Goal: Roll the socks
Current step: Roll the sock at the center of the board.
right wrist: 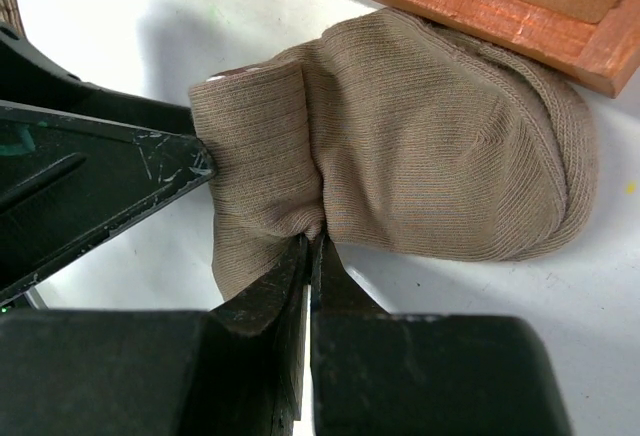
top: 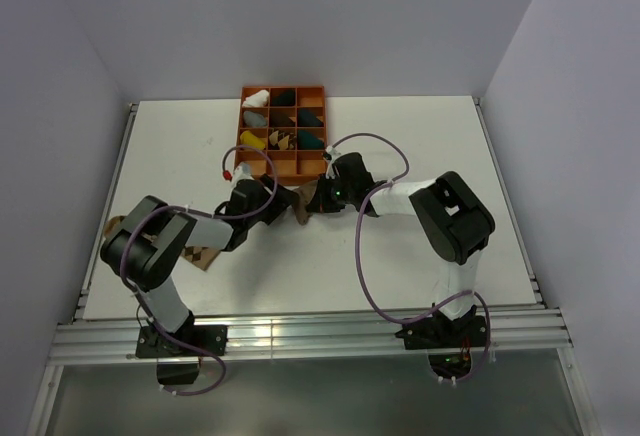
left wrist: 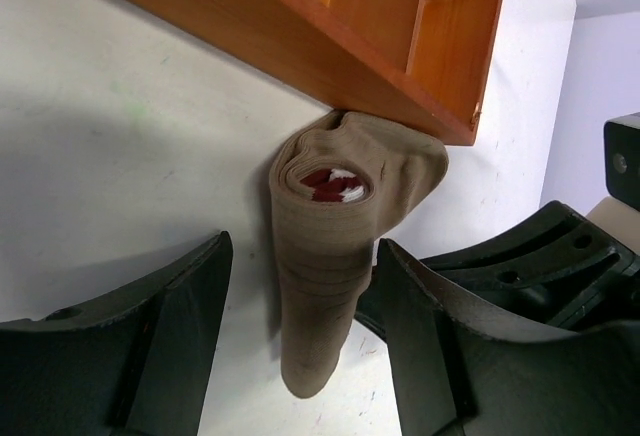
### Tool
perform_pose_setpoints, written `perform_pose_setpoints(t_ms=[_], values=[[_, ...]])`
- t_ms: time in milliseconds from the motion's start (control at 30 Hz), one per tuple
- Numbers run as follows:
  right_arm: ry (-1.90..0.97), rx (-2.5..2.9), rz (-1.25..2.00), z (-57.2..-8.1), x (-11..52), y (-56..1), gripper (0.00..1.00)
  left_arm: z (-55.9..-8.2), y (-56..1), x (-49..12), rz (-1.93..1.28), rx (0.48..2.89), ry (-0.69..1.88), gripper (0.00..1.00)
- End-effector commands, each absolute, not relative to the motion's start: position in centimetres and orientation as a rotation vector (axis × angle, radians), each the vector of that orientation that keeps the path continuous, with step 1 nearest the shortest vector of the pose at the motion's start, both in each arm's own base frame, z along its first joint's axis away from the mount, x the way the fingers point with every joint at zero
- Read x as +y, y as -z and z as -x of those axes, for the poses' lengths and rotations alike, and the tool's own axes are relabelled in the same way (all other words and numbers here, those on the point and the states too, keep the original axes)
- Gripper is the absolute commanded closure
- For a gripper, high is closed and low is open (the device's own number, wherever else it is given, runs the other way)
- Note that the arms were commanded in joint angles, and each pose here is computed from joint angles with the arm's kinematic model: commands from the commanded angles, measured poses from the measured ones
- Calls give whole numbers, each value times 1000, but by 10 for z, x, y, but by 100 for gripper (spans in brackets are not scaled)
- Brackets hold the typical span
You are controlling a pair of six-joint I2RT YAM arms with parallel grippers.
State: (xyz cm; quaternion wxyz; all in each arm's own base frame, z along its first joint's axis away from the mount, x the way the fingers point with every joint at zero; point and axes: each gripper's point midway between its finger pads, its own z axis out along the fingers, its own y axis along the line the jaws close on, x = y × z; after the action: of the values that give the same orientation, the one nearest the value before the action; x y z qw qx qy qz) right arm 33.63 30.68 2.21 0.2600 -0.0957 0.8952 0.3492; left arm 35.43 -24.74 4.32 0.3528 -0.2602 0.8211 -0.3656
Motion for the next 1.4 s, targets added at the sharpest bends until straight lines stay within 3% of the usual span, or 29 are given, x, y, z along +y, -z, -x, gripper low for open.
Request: perform_pose_setpoints(t_ms=[0,300,400,500,667,800,1100,1367], values=[[-766,2615,220,-317,275,29,99,-365,-53,-257,628,2088,995,35],[-791,2607,223,-316,278,25,99,-359,-30,-262,641,2154,1004,47],[-815,2596,235,-315,280,20,99,-358,-25,-263,639,2176,997,58],[-832,2575,239,-312,280,11,97,-355,-19,-261,633,2229,952,80],[-854,2510,253,-309,278,-13,88,-351,-17,-255,597,2349,817,94],[-825,2404,298,-307,276,-36,70,-336,-14,-240,574,2468,620,95],[-616,2041,483,-294,288,-83,47,-313,-20,-241,498,2577,460,95],[-575,1873,575,-277,320,-101,40,-312,-25,-248,484,2602,483,95]])
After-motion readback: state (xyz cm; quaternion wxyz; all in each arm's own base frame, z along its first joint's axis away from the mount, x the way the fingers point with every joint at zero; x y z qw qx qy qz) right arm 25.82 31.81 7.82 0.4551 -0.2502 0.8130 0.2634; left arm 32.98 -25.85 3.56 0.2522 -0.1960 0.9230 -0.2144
